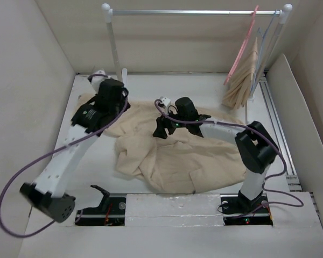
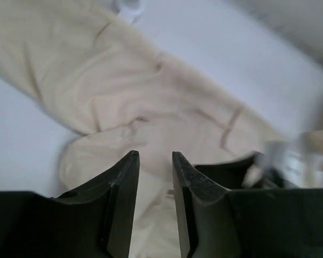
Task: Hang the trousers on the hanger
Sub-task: Flatten out the trousers at the center of the board.
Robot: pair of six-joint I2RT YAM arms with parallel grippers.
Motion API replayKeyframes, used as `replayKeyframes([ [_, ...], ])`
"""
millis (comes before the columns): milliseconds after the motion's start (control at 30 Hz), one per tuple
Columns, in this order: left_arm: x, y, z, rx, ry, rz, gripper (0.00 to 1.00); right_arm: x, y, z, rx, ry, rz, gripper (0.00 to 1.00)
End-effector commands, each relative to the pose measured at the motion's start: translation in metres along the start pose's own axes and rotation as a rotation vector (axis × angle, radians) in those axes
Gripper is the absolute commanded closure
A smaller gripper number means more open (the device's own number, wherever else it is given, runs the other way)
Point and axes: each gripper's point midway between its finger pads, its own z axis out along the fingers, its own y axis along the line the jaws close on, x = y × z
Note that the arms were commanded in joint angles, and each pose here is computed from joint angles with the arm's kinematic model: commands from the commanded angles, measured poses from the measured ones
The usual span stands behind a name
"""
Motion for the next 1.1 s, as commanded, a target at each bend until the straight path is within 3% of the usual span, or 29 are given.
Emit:
replayKeyframes([
  [0, -0.028, -0.003, -0.066, 0.138, -0.081, -0.118, 0.72, -0.054, 0.015, 0.024, -0.081, -0.147, -0.026, 0.31],
  [133, -0.018, 0.01, -0.093, 0.236, -0.085, -0.179, 0.72, -0.038, -0.001, 0.058, -0.068, -0.087, 0.038, 0.32],
  [400, -0.022, 0.022, -0.11, 0.292, -0.148, -0.083, 0.72, -0.01, 0.002, 0.095, -0.012, -0.018, 0.145, 0.39],
  [467, -0.025, 0.019, -0.118, 0.339, -0.165, -0.076, 0.71, -0.006, 0.003, 0.101, 0.013, -0.007, 0.167, 0.6],
  [500, -0.027, 0.015, -0.12, 0.368, -0.179, -0.053, 0.71, -0.006, 0.016, 0.105, 0.004, -0.007, 0.16, 0.77],
  [600, -0.032, 0.01, -0.128, 0.414, -0.196, -0.028, 0.71, -0.022, 0.036, 0.108, 0.013, -0.046, 0.121, 1.0],
  [667, -0.045, 0.011, -0.142, 0.428, -0.24, -0.026, 0.71, -0.043, 0.088, 0.109, -0.047, -0.067, 0.053, 1.0],
  [700, -0.045, 0.012, -0.142, 0.426, -0.238, -0.025, 0.71, -0.043, 0.088, 0.109, -0.047, -0.068, 0.052, 1.0],
  [767, -0.065, 0.018, -0.159, 0.419, -0.305, -0.049, 0.71, -0.067, 0.155, 0.102, -0.141, -0.103, -0.027, 1.0],
  [800, -0.088, 0.027, -0.176, 0.393, -0.379, -0.081, 0.71, -0.066, 0.203, 0.102, -0.225, -0.076, -0.069, 1.0],
  [900, -0.111, 0.035, -0.195, 0.379, -0.454, -0.109, 0.68, -0.062, 0.264, 0.107, -0.345, -0.06, -0.079, 0.99],
  [933, -0.118, 0.038, -0.203, 0.376, -0.478, -0.12, 0.65, -0.047, 0.282, 0.115, -0.412, -0.012, -0.045, 0.93],
  [967, -0.122, 0.04, -0.205, 0.367, -0.493, -0.117, 0.64, -0.035, 0.3, 0.115, -0.456, 0.018, -0.029, 0.82],
  [1000, -0.128, 0.044, -0.211, 0.356, -0.515, -0.13, 0.64, -0.026, 0.31, 0.115, -0.49, 0.033, -0.013, 0.54],
  [1067, -0.132, 0.048, -0.213, 0.338, -0.528, -0.129, 0.63, -0.023, 0.324, 0.1, -0.56, 0.023, 0.008, 0.42],
])
